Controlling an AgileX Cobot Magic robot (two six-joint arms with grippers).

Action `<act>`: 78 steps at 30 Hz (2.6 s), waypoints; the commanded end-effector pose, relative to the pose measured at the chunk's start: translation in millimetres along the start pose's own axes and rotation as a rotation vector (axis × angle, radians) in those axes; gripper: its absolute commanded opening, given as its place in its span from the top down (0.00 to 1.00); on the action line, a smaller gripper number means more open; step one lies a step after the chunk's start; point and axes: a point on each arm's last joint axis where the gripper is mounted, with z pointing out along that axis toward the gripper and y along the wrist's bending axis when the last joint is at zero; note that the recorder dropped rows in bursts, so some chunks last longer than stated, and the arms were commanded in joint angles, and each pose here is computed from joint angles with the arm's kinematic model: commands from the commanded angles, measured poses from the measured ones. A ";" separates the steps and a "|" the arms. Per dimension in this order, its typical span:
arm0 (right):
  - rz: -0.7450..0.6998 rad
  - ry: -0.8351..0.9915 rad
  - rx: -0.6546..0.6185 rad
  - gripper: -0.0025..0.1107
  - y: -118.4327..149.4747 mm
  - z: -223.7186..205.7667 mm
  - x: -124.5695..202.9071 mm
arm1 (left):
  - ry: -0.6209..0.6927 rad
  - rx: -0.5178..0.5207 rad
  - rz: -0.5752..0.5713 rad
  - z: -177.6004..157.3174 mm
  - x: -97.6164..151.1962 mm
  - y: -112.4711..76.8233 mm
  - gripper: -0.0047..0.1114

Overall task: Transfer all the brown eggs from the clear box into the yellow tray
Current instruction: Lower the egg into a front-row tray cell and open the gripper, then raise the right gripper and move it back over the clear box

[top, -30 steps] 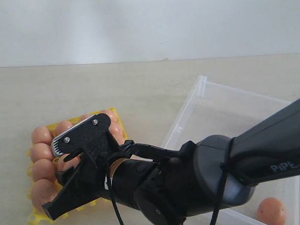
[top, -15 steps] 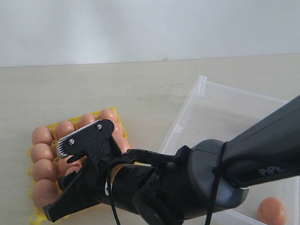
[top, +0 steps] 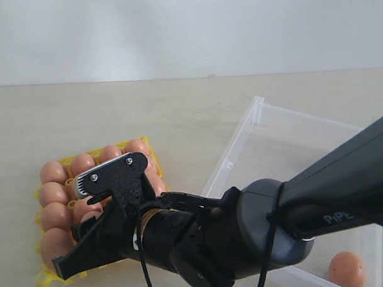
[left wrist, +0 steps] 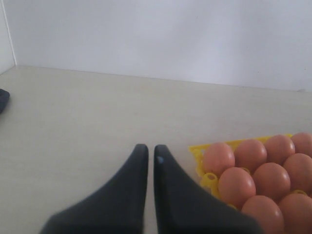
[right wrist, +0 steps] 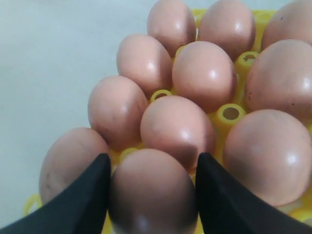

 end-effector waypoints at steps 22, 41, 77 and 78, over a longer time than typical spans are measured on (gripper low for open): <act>-0.059 -0.090 -0.069 0.53 17.4 -34.2 -44.3 | -0.006 0.004 -0.009 0.0 0.2 -0.3 0.92; 0.065 0.530 0.355 0.62 -107.6 -133.3 -120.8 | -0.008 0.004 -0.009 0.0 0.1 -0.3 0.92; 0.142 1.249 0.439 0.45 -156.5 -125.5 -41.1 | -0.008 0.004 -0.009 0.0 0.1 -0.3 0.92; 0.119 1.284 0.450 0.45 -158.3 -128.7 -33.1 | -0.008 0.004 -0.009 0.0 0.1 -0.3 0.92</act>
